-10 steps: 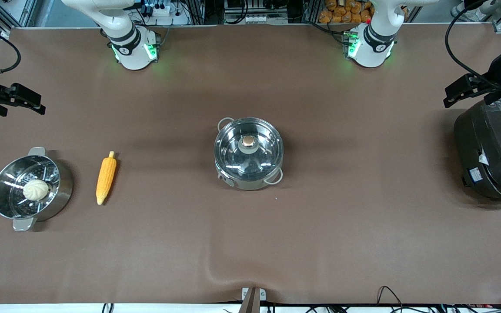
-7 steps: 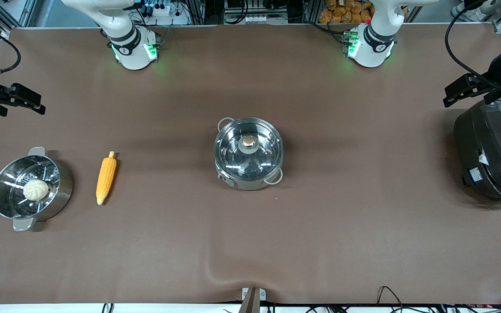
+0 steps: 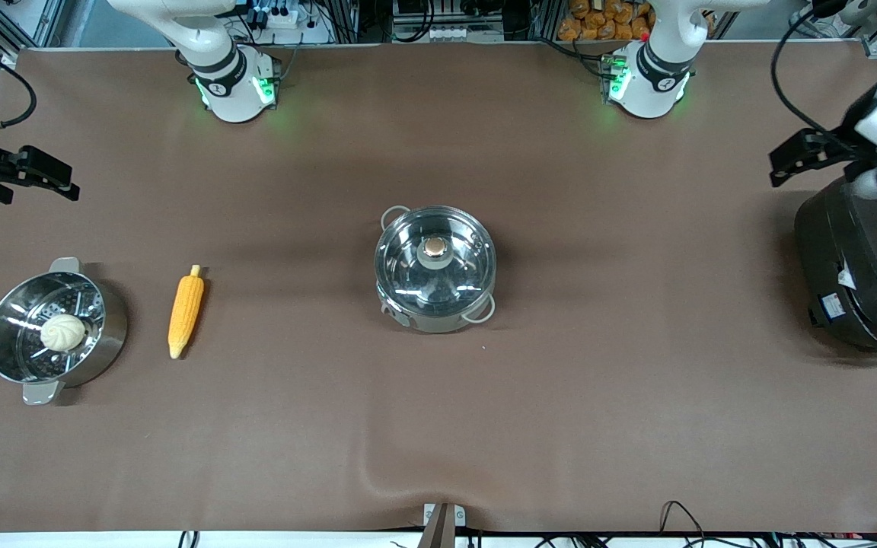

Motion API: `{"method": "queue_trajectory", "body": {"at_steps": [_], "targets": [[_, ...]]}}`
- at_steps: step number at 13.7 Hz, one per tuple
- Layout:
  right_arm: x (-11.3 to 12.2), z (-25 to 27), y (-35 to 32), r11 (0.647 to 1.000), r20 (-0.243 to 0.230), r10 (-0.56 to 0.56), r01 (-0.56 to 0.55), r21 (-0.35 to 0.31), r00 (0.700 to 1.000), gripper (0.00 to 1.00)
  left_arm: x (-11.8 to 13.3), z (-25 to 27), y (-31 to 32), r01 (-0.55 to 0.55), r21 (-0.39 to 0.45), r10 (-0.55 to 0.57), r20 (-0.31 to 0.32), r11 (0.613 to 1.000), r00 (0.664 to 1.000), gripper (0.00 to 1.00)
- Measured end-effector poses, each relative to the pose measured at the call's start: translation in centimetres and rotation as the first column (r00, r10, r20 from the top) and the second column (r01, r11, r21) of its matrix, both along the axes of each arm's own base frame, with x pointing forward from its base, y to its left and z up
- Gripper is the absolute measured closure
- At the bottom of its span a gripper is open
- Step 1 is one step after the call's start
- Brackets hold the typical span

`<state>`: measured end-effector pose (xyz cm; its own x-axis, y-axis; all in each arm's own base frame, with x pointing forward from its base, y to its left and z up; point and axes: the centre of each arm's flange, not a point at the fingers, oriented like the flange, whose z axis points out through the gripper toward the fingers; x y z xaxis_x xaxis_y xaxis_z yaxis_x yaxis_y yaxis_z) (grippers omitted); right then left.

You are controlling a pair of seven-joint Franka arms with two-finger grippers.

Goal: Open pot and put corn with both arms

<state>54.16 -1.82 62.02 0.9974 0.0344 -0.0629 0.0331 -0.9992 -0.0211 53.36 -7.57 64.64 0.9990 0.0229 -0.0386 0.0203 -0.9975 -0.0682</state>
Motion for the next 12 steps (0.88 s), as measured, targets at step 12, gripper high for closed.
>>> {"method": "queue_trajectory", "body": {"at_steps": [12], "targets": [[2.5, -7.4, -0.5, 1.0, -0.017, -0.011, 0.011, -0.003, 1.0, 0.0, -1.8, -10.7, -27.8, -0.123, -0.078, 0.124, 0.013, 0.989, 0.992, 0.0]]}}
